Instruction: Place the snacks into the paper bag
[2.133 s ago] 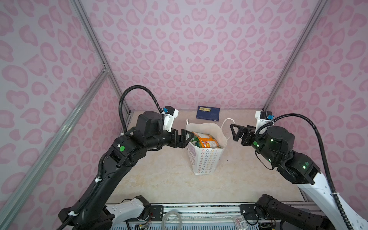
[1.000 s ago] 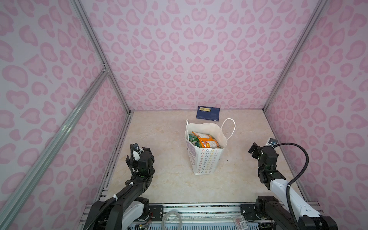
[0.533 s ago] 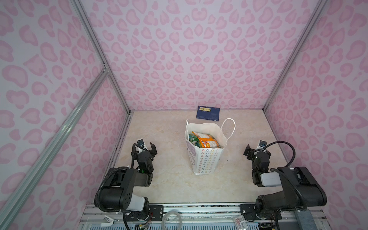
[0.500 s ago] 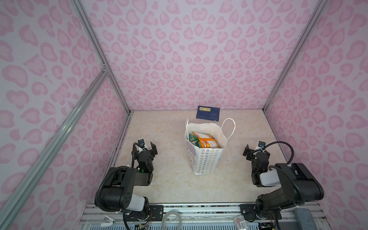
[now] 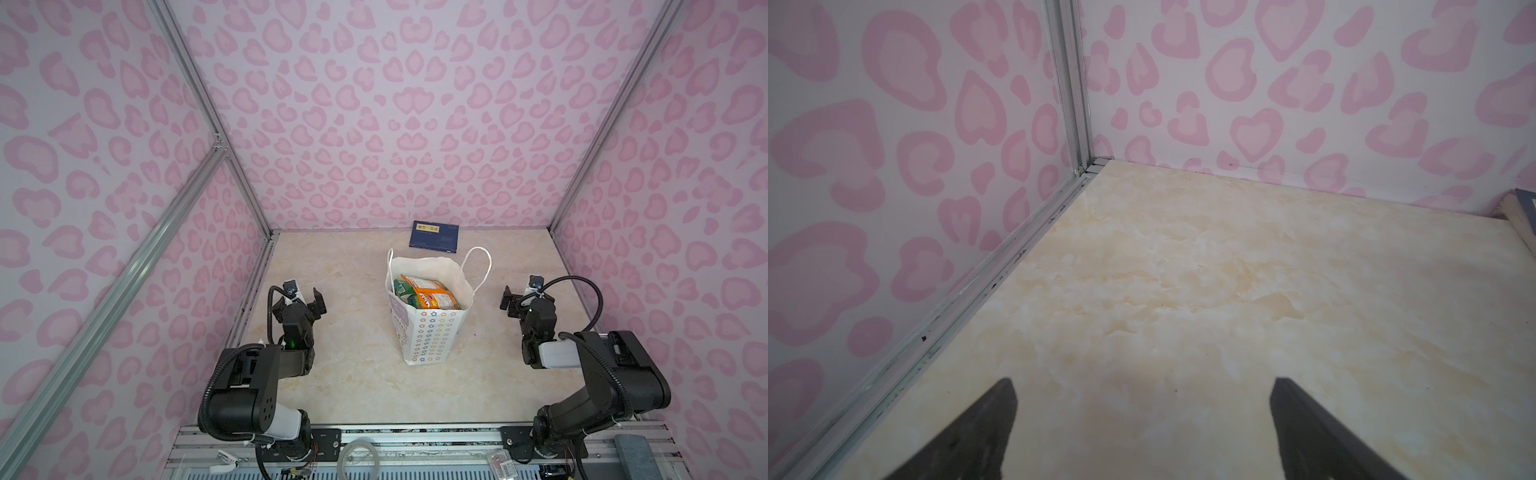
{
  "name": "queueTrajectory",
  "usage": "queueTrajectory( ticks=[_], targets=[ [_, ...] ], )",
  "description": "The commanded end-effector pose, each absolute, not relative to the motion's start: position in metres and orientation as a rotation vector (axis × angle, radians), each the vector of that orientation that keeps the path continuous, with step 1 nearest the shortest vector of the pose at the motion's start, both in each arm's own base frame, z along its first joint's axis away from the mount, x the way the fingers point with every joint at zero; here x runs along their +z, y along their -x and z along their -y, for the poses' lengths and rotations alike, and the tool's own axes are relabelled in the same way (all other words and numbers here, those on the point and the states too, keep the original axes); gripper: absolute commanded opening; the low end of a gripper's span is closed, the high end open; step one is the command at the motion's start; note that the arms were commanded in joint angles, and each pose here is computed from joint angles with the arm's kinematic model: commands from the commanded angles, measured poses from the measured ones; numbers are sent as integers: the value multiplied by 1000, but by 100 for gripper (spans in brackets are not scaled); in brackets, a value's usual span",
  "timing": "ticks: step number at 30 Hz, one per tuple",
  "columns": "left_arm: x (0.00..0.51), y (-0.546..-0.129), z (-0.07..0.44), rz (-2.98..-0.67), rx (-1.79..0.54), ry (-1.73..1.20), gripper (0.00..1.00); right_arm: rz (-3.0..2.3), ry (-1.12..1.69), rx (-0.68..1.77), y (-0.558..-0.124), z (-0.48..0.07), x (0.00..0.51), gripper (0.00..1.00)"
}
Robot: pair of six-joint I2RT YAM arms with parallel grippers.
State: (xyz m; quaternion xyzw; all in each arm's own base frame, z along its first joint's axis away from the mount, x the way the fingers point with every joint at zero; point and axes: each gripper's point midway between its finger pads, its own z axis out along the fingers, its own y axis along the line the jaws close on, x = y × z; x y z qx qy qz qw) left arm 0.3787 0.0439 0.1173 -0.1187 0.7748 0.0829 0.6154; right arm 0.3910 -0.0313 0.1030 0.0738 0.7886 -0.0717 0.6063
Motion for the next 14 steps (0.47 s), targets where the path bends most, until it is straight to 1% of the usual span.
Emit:
queueTrajectory(
  ticks=[1, 8, 10, 14],
  targets=[
    [120, -380, -42, -1775, 178, 268, 97, -1834, -162, -167, -391, 31, 100, 100],
    [119, -381, -41, -1784, 181, 264, 97, -1819, -127, -183, -388, 24, 103, 100],
    [117, -388, -32, -1810, 128, 202, 97, -1817, -127, -182, -388, 24, 103, 100],
    [119, -384, -31, -1798, 124, 197, 97, -1816, -128, -182, -388, 25, 103, 100]
  ],
)
